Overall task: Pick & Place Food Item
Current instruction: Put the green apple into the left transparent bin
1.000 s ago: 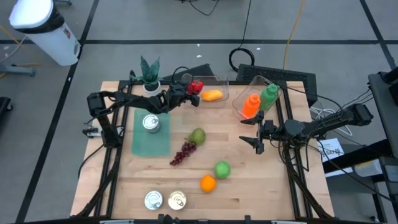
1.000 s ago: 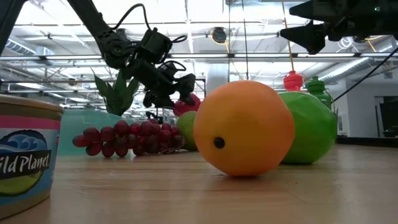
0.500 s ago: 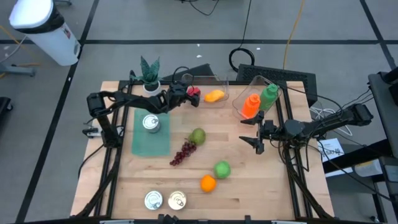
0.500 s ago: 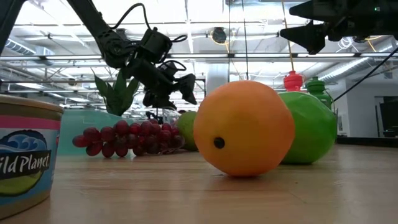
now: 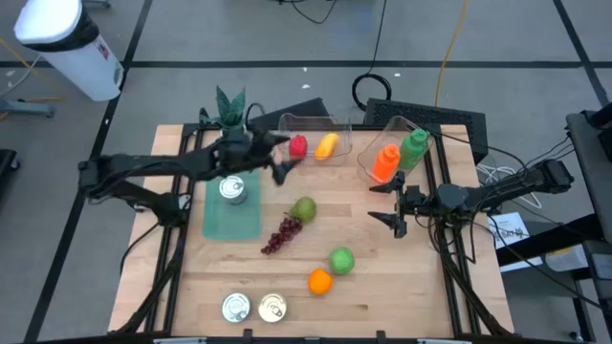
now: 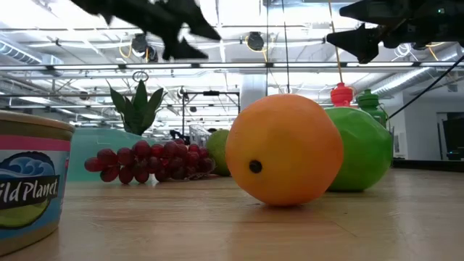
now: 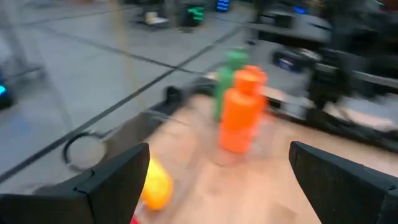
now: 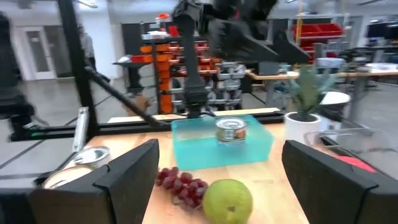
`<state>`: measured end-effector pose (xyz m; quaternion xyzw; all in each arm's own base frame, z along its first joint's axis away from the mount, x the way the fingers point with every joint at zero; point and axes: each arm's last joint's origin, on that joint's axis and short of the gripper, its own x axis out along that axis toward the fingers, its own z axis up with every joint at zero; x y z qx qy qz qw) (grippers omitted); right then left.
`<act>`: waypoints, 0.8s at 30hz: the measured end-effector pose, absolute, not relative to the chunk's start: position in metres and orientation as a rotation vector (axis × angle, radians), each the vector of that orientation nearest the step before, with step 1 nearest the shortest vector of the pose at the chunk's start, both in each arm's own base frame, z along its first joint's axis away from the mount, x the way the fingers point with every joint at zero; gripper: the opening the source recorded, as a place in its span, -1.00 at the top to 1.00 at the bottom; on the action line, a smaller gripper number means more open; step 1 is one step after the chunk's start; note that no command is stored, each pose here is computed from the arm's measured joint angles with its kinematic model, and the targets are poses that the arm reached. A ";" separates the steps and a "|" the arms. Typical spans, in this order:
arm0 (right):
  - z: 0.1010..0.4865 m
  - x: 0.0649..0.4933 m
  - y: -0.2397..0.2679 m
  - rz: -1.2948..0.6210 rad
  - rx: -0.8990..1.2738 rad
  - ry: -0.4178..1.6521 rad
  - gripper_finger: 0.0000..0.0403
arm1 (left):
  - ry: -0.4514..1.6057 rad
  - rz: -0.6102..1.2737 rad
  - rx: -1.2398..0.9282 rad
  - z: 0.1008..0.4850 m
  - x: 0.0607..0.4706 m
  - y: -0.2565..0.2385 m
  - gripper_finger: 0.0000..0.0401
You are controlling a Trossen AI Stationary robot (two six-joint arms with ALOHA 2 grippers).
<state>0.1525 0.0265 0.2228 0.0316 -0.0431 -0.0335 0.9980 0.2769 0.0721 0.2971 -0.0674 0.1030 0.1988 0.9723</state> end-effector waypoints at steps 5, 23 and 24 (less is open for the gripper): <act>0.222 0.153 0.030 0.009 0.074 -0.080 -0.60 | 0.197 0.228 -0.038 0.306 0.255 0.019 -0.98; 0.260 0.199 0.119 0.050 -0.248 0.115 -0.60 | -0.079 0.118 -0.077 0.237 0.194 -0.034 -0.98; 0.260 0.204 0.126 0.048 -0.276 0.175 -0.60 | -0.077 0.119 -0.085 0.235 0.193 -0.034 -0.98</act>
